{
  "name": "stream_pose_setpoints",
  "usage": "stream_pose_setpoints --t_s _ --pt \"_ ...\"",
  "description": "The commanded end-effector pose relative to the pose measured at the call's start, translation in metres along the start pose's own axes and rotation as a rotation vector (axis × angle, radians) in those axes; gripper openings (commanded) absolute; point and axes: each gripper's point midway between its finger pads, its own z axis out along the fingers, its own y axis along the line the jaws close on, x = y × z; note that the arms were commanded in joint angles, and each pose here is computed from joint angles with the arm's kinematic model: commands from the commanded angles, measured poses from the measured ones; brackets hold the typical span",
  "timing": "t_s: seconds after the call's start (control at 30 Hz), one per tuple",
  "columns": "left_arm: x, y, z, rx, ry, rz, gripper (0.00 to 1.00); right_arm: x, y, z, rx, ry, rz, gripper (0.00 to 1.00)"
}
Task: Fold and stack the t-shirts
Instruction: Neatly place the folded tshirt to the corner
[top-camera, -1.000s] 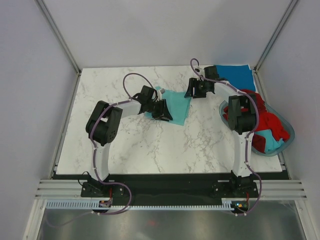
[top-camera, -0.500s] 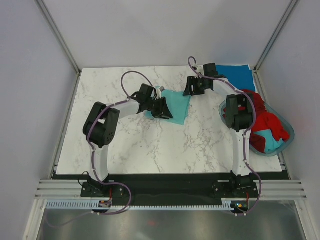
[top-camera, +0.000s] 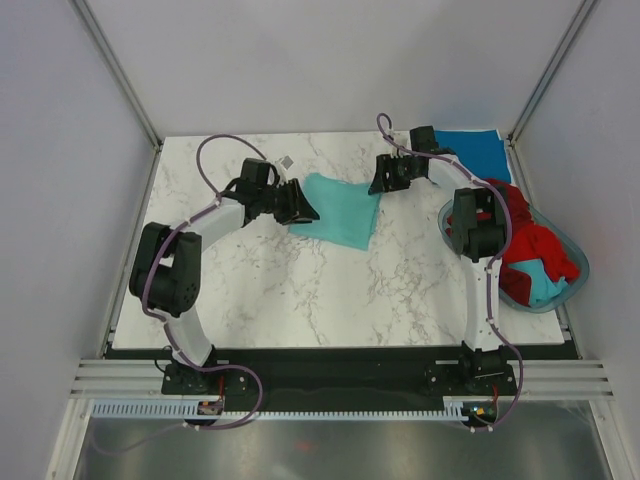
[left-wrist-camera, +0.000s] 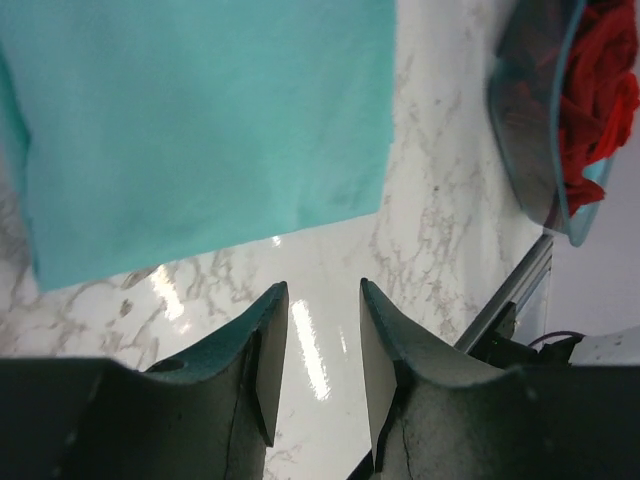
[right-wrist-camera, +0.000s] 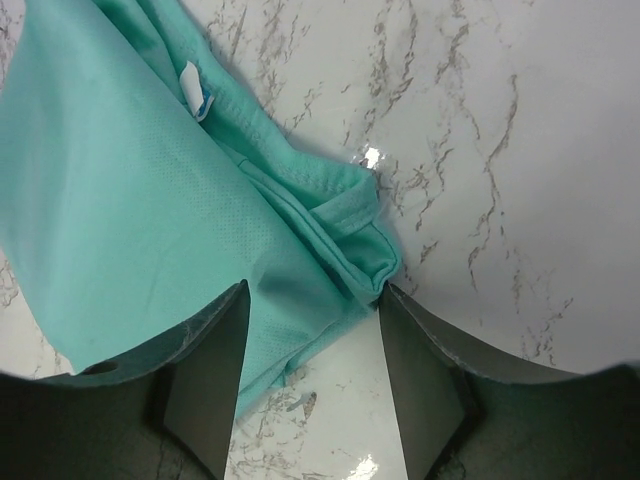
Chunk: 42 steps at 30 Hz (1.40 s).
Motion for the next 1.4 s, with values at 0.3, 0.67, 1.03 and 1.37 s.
stream_pose_setpoints --t_s 0.3,0.67,1.03,1.37 --pt "0.032 0.027 -0.029 -0.115 0.018 -0.159 0.43 0.043 0.007 0.018 -0.064 0.130 0.019 0.55" --pt "0.041 -0.020 -0.073 0.057 0.064 -0.159 0.44 0.025 -0.005 0.003 0.118 0.111 -0.044 0.00" --pt "0.045 -0.038 -0.092 0.139 0.092 -0.041 0.47 -0.058 -0.024 -0.116 0.587 -0.077 -0.224 0.00" --pt "0.047 -0.040 -0.093 0.156 0.099 -0.029 0.46 -0.079 -0.067 -0.176 0.868 -0.063 -0.342 0.00"
